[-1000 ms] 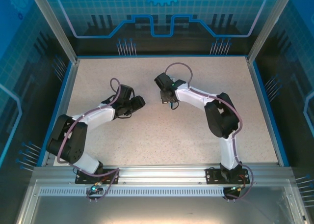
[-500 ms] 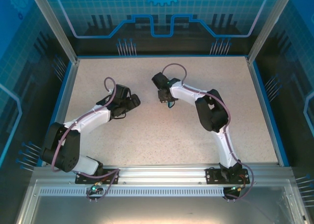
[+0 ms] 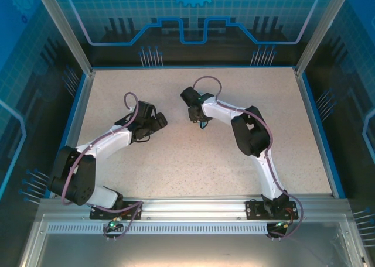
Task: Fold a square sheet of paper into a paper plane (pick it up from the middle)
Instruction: Move the paper plane to the top-center of the table, then reset both arms
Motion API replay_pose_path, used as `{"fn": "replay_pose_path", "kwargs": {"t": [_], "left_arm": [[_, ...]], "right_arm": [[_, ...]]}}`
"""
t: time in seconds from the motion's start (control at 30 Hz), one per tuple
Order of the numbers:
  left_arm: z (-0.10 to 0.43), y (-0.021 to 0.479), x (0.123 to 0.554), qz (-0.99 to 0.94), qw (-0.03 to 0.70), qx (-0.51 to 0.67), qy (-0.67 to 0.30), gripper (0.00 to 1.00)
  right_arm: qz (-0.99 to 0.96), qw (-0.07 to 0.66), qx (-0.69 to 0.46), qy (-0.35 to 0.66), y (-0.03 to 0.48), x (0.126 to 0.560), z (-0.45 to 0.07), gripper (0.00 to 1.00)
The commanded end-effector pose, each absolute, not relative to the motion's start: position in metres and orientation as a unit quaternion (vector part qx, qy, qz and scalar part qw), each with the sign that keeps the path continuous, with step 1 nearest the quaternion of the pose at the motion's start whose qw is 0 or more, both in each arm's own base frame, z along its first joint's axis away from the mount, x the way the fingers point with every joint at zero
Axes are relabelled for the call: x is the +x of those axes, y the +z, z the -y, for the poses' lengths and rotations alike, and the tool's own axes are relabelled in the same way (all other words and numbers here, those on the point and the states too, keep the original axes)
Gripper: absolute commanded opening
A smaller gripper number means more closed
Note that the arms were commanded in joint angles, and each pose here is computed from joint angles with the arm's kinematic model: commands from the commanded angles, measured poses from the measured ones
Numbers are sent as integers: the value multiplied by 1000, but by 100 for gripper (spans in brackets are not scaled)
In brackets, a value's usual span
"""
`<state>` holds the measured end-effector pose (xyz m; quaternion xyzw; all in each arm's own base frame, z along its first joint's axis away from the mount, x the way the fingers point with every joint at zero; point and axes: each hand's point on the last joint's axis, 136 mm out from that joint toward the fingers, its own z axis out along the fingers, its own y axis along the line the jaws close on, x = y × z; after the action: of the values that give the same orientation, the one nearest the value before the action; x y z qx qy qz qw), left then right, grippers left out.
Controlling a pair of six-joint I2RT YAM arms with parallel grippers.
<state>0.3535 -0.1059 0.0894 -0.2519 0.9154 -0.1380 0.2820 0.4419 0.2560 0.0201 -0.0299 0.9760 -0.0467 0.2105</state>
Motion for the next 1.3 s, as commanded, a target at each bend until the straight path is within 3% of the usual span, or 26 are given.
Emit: {"fn": "replay_pose_path", "kwargs": {"t": [0.0,0.37,0.6,0.7,0.87,1.03,1.13,1.27], "left_arm": [[98,87,349,-919,280,-250,-120,90],[85,121,350,-914,309,-245,-97,91],[64,167,354,-897,369,-226,-89,95],[49,185,356,-884,409,-215,-71,99],[20,192,357,-863,460,-207,-23,99],[-18,174,355,-839,492,-232,24,99],[-29,166,351,-818,529,-218,56,99],[-32,150,350,-829,523,-180,80,98]], "right_arm": [[-978,202,-30,-50,25,439,-258,33],[-947,317,-26,42,177,437,-261,67],[-914,403,5,38,242,421,-205,86],[-894,448,26,1,258,415,-163,99],[-866,482,106,-76,256,398,-75,99],[-842,498,173,-113,221,370,3,99],[-839,498,192,-105,185,350,31,99],[-838,507,148,-135,150,336,41,99]]}}
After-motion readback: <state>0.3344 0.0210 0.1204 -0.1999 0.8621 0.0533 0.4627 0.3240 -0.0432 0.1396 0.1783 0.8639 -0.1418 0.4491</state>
